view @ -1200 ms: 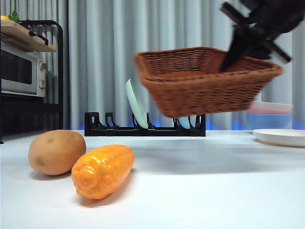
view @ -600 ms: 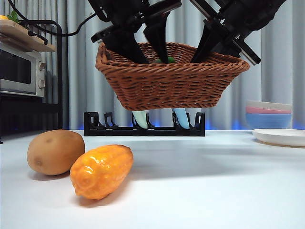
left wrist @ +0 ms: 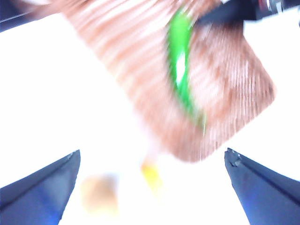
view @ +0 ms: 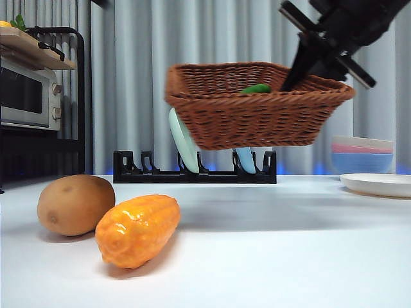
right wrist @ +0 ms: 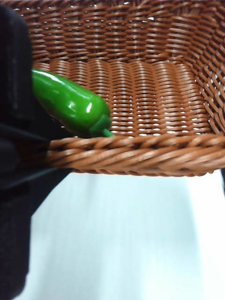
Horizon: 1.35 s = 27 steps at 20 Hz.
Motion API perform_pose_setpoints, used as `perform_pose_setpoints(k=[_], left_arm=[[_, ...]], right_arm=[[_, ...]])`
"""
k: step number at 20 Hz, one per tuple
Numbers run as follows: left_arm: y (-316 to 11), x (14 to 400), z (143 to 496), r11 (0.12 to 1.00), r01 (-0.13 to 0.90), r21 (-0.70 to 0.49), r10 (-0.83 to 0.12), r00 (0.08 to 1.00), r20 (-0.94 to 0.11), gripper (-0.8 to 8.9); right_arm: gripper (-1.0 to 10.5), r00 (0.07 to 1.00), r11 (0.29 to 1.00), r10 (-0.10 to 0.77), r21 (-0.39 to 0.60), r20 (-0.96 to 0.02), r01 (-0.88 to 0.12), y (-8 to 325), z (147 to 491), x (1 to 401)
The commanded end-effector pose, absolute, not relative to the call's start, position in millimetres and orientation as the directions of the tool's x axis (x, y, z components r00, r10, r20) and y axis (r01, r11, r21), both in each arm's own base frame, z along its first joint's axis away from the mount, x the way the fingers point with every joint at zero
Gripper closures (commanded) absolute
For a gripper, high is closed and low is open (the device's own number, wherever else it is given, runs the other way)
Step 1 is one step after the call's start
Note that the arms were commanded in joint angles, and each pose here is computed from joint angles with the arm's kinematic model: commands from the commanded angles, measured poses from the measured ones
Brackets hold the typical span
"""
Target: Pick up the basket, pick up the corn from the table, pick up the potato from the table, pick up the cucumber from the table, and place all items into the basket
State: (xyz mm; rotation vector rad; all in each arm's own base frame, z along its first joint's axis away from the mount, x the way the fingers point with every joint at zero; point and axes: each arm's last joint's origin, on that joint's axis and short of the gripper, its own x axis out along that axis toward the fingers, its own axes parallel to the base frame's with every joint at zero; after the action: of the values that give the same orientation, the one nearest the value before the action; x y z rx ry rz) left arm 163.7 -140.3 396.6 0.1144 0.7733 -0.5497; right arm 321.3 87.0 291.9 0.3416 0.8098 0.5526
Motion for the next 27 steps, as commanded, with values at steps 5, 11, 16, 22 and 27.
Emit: perform_pose_setpoints(k=[5, 11, 16, 22, 27], left_arm=[[-121.9, 144.9, 367.9, 0.905, 0.424, -0.022, -0.253, 0.497, -0.830, 2.12], [-135.9, 164.5, 278.5, 0.931, 0.355, -0.084, -0.248, 0.449, -0.858, 2.12], [-142.7, 202.2, 231.2, 0.953, 0.299, -0.047, -0.173, 0.411, -0.895, 2.12], [-140.0, 241.7, 189.9, 0.963, 0.262, -0.060, -0.153, 0.352, -0.923, 2.12], [-140.5, 245.1, 184.9, 0.948, 0.316, -0.033, -0.148, 0.348, -0.926, 8.21]], right_arm=[[9.6, 0.591, 0.811, 0.577, 0.482, -0.564, -0.332, 76.0, 295.6, 326.2], [9.6, 0.590, 0.812, 0.577, 0.473, -0.565, -0.342, 76.1, 295.6, 326.2], [9.6, 0.590, 0.812, 0.577, 0.473, -0.565, -0.342, 76.1, 295.6, 326.1], [9.6, 0.585, 0.813, 0.577, 0.475, -0.570, -0.338, 76.0, 295.0, 325.7], [9.6, 0.586, 0.813, 0.576, 0.475, -0.570, -0.338, 76.0, 295.0, 325.7]])
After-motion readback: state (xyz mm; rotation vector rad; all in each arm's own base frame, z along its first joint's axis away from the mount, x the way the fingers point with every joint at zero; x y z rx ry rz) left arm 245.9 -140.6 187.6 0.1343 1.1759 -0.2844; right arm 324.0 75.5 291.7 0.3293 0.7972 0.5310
